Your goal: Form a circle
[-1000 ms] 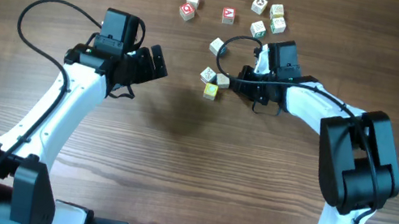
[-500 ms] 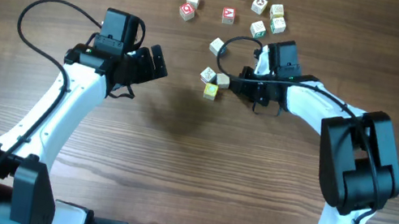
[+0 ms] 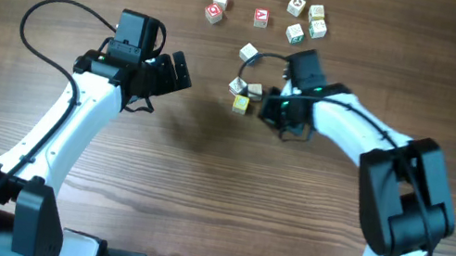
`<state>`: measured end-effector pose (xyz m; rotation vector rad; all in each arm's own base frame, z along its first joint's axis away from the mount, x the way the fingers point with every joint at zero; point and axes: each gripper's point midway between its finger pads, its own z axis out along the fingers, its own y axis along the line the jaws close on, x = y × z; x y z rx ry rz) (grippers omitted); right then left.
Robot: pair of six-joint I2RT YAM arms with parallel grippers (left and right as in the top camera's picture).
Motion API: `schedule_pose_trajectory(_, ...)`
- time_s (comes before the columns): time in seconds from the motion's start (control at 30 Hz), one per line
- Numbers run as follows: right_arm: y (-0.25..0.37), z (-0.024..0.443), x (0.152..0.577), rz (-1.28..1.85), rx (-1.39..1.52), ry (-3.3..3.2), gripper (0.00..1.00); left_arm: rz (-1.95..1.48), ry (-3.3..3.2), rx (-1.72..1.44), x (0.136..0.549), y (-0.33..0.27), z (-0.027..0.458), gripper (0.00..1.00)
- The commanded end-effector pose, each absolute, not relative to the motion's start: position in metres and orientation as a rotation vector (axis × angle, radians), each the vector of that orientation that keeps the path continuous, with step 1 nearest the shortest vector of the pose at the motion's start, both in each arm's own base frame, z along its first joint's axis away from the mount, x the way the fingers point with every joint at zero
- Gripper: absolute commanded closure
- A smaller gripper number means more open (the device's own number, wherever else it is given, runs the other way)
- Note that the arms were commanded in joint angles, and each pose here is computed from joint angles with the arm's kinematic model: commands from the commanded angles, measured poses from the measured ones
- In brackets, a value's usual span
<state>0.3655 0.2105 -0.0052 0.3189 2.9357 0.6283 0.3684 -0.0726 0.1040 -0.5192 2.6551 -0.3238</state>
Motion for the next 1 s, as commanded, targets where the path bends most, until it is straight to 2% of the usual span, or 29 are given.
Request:
schedule_pose_trajectory(0.0,0.211,-0.036,0.345,0.421,0.388,2.979,0.95,-0.304,2.655,-0.500,0.369,-0.070,0.104,0.00)
schedule_pose_trajectory(0.8,0.235,-0.030,0.356,0.483,0.379,2.896,0.96,-0.304,2.655,-0.500,0.369,-0.070,0.104,0.00)
schedule_pose_trajectory(0.97,0.233,-0.032,0.346,0.470,0.385,2.943,0.95,-0.304,2.655,-0.500,0.369,-0.070,0.104,0.00)
